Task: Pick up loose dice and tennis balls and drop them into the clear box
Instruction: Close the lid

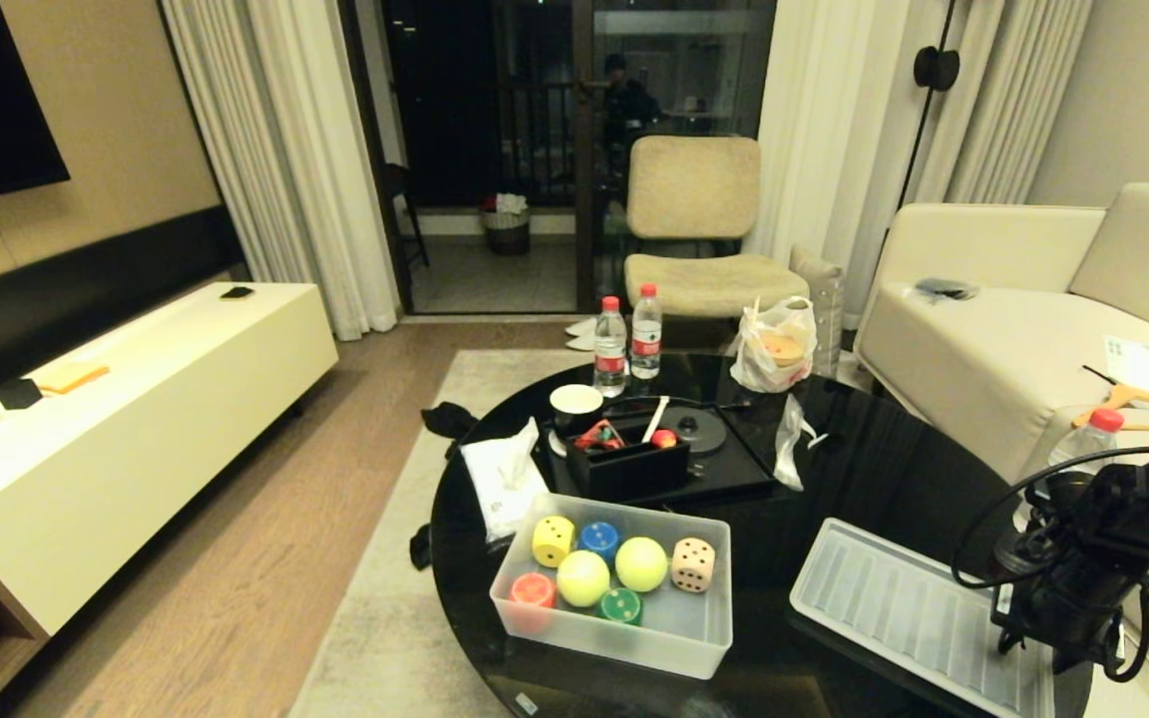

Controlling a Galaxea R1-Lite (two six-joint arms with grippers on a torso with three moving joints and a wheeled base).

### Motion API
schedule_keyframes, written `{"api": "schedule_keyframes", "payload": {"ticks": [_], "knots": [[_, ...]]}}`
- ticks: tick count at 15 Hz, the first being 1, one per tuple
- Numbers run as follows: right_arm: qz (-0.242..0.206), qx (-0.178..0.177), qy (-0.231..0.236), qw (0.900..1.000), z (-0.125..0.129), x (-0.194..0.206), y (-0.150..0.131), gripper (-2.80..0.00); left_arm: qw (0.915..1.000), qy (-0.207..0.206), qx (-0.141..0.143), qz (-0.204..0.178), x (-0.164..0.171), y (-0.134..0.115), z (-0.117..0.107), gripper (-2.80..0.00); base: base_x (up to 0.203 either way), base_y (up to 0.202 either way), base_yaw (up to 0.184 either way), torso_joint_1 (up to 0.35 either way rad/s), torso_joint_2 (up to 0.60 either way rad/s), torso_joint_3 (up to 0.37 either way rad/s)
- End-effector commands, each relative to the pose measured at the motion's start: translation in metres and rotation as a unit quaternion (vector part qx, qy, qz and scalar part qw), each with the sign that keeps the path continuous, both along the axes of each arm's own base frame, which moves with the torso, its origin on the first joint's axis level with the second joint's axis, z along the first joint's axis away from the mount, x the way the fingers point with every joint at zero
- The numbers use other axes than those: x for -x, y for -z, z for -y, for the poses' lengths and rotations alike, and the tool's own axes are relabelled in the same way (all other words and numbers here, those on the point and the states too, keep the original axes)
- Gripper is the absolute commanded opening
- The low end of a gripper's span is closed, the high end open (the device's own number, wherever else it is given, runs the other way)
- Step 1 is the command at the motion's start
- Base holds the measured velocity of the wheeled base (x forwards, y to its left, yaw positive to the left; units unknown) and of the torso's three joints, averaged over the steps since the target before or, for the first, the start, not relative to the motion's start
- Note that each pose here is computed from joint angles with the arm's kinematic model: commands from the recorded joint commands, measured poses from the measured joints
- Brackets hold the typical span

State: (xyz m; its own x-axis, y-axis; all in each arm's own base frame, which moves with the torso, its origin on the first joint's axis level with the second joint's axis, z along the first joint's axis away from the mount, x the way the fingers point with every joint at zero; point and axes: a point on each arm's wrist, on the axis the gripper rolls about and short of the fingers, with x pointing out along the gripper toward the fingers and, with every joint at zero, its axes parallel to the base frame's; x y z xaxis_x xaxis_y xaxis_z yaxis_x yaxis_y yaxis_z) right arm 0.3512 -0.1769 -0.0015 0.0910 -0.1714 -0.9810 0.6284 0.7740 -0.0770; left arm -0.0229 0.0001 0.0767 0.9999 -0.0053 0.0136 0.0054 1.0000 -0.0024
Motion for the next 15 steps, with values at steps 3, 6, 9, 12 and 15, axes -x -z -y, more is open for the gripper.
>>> {"api": "schedule_keyframes", "payload": {"ticks": [3, 6, 9, 12, 15], "knots": [[-0.003, -0.002, 0.001, 1.000, 0.001, 0.000, 0.003, -2.80, 1.0000, 0.000, 0.000, -0.002, 0.000, 0.000, 0.000, -2.80, 0.000, 0.000, 0.000, 0.000, 0.00, 0.000], [0.000, -0.001, 0.004, 1.000, 0.002, 0.000, 0.001, -2.80, 1.0000, 0.000, 0.000, -0.002, 0.000, 0.001, 0.000, -2.80, 0.000, 0.000, 0.000, 0.000, 0.00, 0.000], [0.011, -0.014, 0.005, 1.000, 0.003, 0.003, -0.005, -2.80, 1.0000, 0.000, 0.000, -0.001, 0.000, 0.000, 0.000, -2.80, 0.000, 0.000, 0.000, 0.000, 0.00, 0.000], [0.015, -0.021, 0.009, 1.000, 0.003, 0.009, -0.010, -2.80, 1.0000, 0.000, 0.000, -0.002, 0.000, 0.001, 0.000, -2.80, 0.000, 0.000, 0.000, 0.000, 0.00, 0.000], [0.027, -0.035, 0.009, 0.999, 0.004, 0.012, -0.015, -2.80, 1.0000, 0.000, 0.000, -0.002, 0.000, 0.001, 0.000, -2.80, 0.000, 0.000, 0.000, 0.000, 0.00, 0.000]]}}
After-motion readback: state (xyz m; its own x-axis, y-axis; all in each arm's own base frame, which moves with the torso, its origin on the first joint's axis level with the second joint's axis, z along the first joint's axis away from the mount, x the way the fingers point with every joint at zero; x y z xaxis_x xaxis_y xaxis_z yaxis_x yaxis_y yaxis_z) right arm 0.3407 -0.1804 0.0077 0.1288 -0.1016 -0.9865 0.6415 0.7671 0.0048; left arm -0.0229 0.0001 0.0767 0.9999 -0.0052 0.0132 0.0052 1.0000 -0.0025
